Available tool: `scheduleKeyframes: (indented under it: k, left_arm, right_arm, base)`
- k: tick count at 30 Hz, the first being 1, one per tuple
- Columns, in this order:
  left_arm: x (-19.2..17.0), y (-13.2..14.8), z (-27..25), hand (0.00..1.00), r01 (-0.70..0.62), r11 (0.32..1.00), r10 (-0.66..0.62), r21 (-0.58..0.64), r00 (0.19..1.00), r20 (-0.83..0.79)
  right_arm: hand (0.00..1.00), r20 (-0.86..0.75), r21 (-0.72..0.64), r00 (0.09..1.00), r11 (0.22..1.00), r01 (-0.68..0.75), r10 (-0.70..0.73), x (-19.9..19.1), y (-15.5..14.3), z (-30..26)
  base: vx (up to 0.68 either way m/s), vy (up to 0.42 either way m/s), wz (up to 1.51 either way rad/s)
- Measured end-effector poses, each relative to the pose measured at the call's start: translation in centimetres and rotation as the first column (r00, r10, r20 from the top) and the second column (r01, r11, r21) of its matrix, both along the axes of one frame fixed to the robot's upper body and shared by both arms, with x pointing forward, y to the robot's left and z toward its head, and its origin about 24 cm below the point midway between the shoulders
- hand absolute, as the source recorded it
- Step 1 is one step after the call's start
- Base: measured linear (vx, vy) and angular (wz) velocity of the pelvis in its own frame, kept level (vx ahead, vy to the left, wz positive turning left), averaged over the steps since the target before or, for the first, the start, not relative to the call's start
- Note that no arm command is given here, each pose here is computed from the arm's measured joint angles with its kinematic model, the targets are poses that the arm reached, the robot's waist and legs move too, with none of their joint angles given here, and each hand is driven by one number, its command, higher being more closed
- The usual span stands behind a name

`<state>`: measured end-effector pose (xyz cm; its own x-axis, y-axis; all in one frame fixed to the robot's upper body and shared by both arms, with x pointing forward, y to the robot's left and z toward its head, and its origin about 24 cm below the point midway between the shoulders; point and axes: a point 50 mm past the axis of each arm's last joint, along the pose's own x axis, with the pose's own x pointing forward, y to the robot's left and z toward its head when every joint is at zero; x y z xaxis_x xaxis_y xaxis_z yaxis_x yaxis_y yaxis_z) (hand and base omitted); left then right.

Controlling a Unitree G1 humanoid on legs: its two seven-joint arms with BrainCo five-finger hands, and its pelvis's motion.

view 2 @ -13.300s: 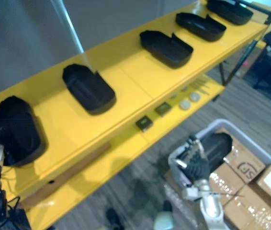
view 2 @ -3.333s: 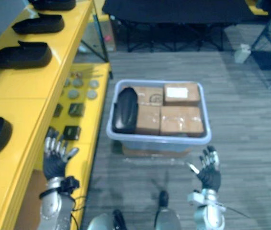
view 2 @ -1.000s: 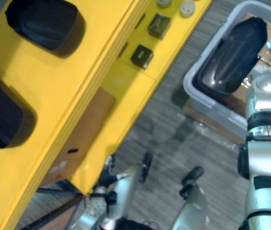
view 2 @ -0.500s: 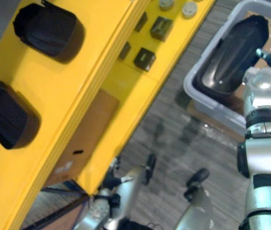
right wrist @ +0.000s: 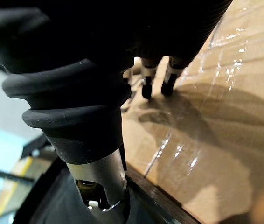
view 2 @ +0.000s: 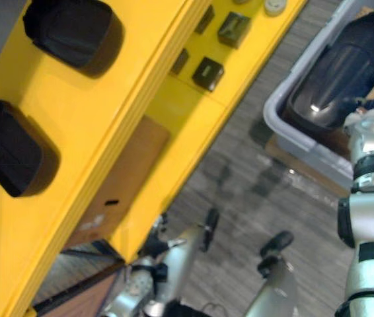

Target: Walk over and take plastic housings, then place them on the shelf

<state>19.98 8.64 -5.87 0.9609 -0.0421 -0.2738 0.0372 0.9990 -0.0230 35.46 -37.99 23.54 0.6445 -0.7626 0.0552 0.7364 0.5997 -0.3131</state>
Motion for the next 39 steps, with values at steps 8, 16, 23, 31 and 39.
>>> scheduleKeyframes:
  k: [8, 16, 23, 31, 39]
  left_arm:
    - [0.3, 0.0, 0.2, 0.0, -0.002, 1.0, 0.002, -0.008, 1.0, 0.021]
    - [0.5, -0.3, 1.6, 0.0, 0.024, 0.999, -0.021, -0.033, 0.994, 0.107]
    - [1.7, 0.6, 5.2, 0.0, 0.02, 0.995, 0.008, -0.097, 0.96, 0.279]
    - [4.3, 1.5, 8.6, 0.0, 0.008, 0.987, 0.052, -0.162, 0.929, 0.366]
    - [9.2, 0.5, 13.7, 0.0, 0.122, 0.991, -0.085, -0.052, 0.884, 0.459]
  right_arm:
    - [1.0, -0.166, -0.168, 0.983, 0.984, 0.05, -0.078, -1.4, -1.9, 1.1]
    - [1.0, -0.306, -0.241, 0.927, 0.96, 0.143, -0.215, -2.6, -3.2, 0.5]
    - [1.0, -0.244, -0.355, 0.951, 0.93, 0.096, -0.192, -1.2, -1.4, 0.1]
    - [1.0, -0.107, -0.576, 0.981, 0.814, 0.073, -0.164, 0.7, 2.1, 1.7]
    - [1.0, -0.064, -0.669, 0.998, 0.743, -0.029, -0.018, 3.1, 7.8, 1.6]
  base:
    - [0.01, 0.013, -0.02]
    - [0.01, 0.014, 0.06]
    - [-0.04, 0.023, -0.04]
    - [-0.05, 0.029, -0.18]
    - [-0.03, 0.017, -0.26]
